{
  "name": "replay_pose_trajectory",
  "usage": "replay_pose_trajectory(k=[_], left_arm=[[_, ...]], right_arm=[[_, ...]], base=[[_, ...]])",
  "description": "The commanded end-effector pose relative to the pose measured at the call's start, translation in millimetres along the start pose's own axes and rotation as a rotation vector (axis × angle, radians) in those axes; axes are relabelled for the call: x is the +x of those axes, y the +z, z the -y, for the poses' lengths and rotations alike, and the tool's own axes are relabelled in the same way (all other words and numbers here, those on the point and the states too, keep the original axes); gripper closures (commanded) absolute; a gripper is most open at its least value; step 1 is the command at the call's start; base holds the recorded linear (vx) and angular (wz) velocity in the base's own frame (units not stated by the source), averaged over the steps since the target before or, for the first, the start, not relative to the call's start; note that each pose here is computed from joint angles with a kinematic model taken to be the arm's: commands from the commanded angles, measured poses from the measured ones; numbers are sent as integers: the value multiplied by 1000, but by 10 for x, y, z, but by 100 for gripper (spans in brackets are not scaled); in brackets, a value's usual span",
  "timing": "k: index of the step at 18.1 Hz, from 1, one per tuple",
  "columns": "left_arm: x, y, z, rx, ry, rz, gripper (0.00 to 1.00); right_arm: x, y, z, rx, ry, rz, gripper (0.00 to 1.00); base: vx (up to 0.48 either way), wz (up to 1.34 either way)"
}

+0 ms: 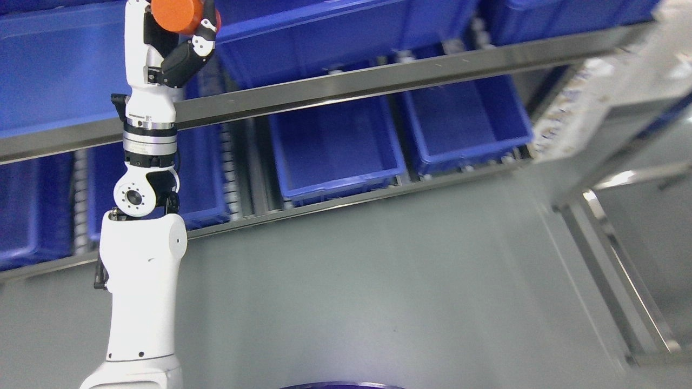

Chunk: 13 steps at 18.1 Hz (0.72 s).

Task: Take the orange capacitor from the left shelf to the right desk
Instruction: 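Turn toward the steel table holding the capacitor in the left hand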

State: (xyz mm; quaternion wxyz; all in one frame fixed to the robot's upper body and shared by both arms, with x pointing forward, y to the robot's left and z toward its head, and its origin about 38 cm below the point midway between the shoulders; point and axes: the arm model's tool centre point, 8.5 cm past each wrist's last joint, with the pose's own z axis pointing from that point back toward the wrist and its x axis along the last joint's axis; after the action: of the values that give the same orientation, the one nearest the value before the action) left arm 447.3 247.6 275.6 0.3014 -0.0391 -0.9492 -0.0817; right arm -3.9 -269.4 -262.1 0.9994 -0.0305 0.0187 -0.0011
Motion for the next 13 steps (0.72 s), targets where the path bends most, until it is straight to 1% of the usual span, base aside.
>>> replay_pose_trajectory(k=[1, 3, 5, 7, 9, 13], left_arm=[[286, -148, 41, -27, -11, 87, 98], [272, -157, 117, -44, 2, 84, 99], [253, -168, 197, -37, 30, 79, 99], [255, -243, 221, -23, 49, 73, 99], [272, -351, 206, -19, 59, 72, 99], [295, -608, 212, -31, 81, 41, 99]], right_arm=[[28, -2, 109, -11, -10, 20, 0], [29, -2, 109, -11, -10, 21, 0], [29, -2, 109, -11, -10, 21, 0], [29, -2, 109, -11, -10, 21, 0], [29, -2, 109, -11, -10, 21, 0], [29, -2, 109, -11, -10, 21, 0]], base=[[-185, -1417], [-169, -1529], [-18, -1685], [109, -1505], [196, -1377], [280, -981]])
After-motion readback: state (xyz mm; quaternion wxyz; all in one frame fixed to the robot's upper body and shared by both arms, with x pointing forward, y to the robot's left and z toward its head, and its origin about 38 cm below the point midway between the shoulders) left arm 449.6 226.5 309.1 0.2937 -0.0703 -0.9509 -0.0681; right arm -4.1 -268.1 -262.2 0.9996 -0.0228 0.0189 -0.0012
